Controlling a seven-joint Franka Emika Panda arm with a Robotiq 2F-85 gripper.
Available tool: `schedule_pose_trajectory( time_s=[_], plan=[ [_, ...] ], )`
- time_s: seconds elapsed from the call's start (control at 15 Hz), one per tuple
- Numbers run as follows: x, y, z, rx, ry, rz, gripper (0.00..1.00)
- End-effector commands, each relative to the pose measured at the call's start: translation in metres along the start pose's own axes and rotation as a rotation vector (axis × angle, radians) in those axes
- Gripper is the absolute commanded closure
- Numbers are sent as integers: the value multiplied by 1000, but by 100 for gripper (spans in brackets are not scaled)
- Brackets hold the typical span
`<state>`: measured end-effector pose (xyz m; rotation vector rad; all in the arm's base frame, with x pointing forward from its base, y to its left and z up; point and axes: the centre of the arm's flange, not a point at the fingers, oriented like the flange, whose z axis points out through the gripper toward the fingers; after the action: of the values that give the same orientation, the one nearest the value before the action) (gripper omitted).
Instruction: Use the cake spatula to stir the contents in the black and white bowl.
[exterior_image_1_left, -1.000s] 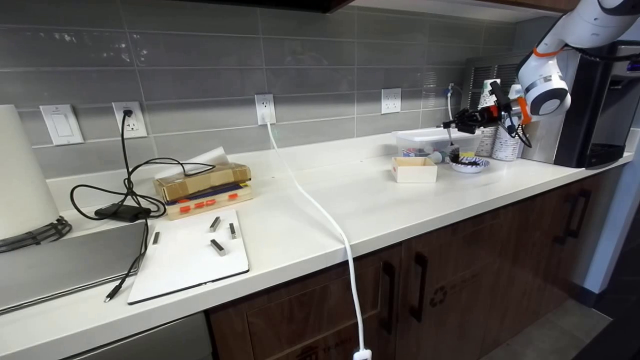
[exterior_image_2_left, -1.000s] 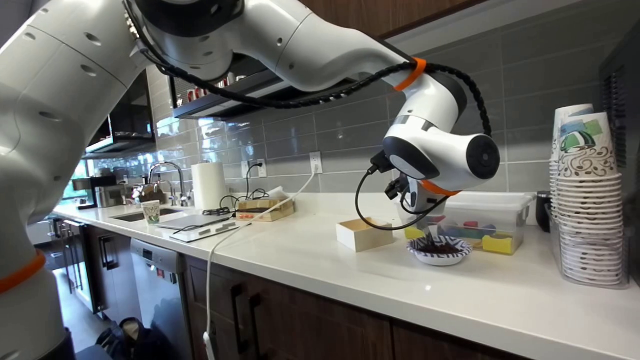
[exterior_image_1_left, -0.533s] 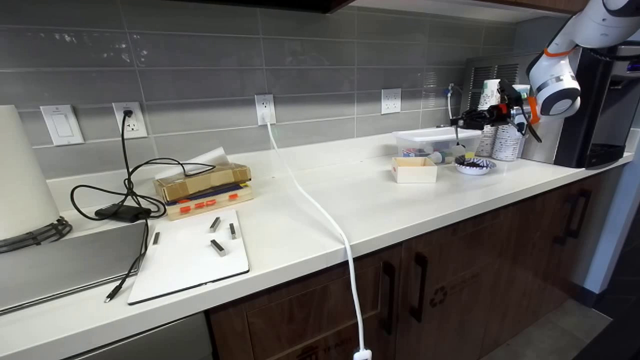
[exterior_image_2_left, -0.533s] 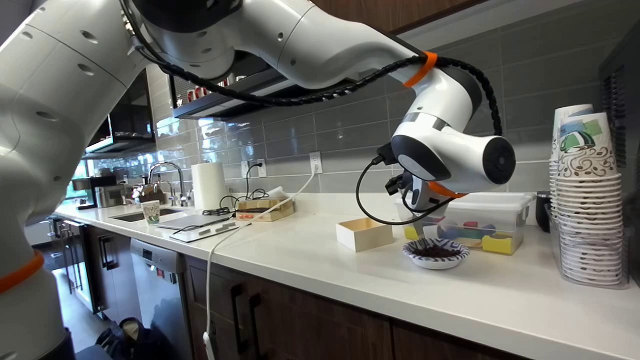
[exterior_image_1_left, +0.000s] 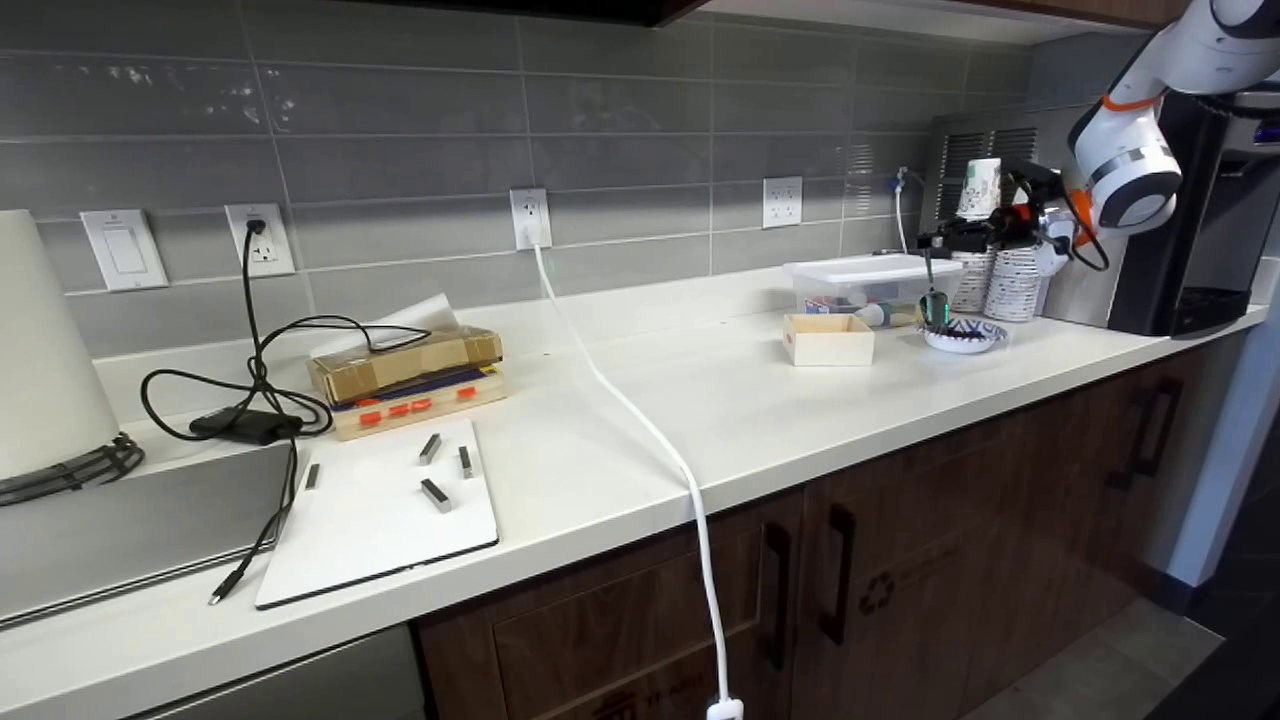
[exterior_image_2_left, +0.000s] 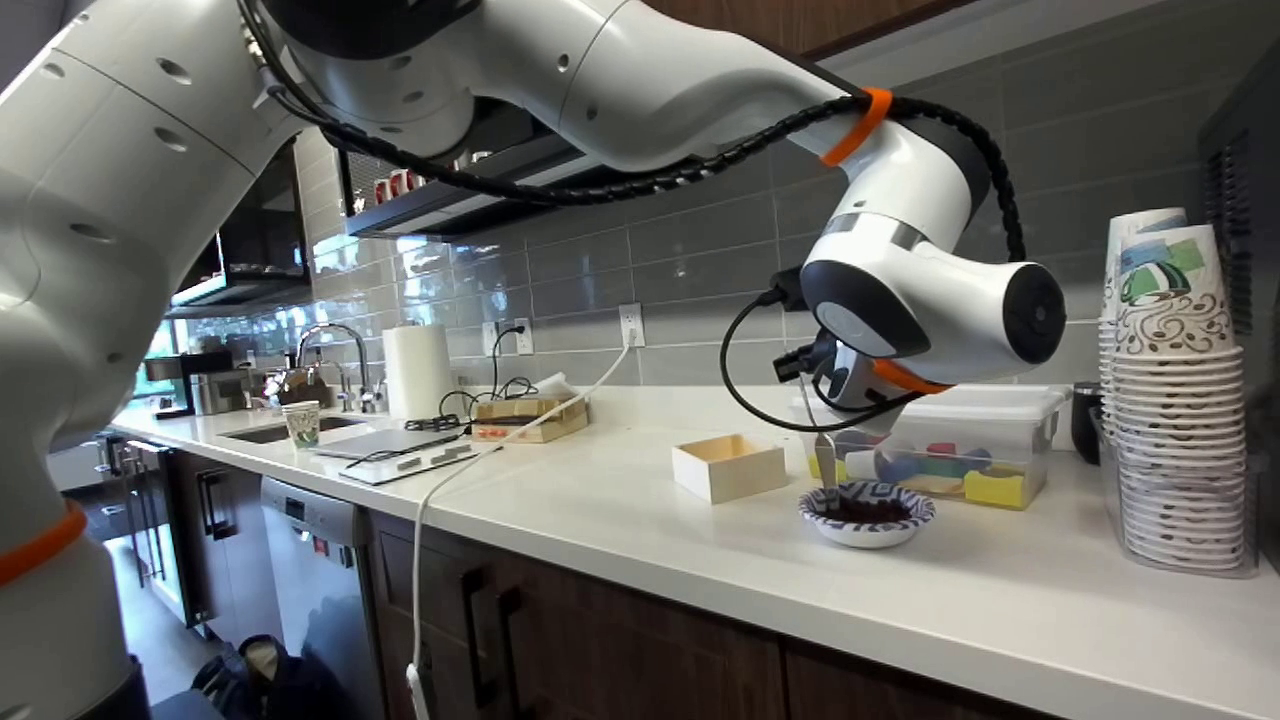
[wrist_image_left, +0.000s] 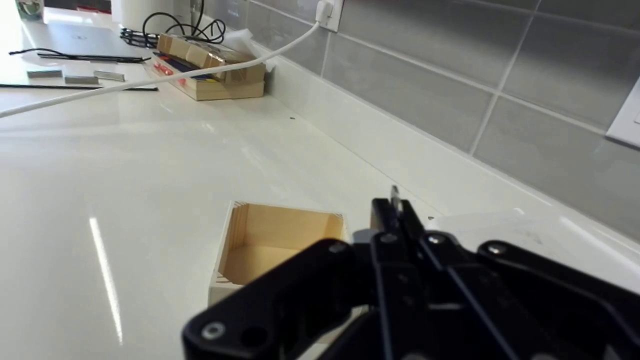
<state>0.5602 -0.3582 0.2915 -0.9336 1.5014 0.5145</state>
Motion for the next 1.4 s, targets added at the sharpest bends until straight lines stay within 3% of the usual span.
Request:
schedule_pose_trajectory(
  time_s=[0.0, 0.53, 1.33],
  plan=[
    [3, -11, -16, -18, 56, 72, 99],
    [-4, -24, -36, 151, 281, 69, 99],
    [-15, -37, -17, 296, 489, -143, 99]
  ],
)
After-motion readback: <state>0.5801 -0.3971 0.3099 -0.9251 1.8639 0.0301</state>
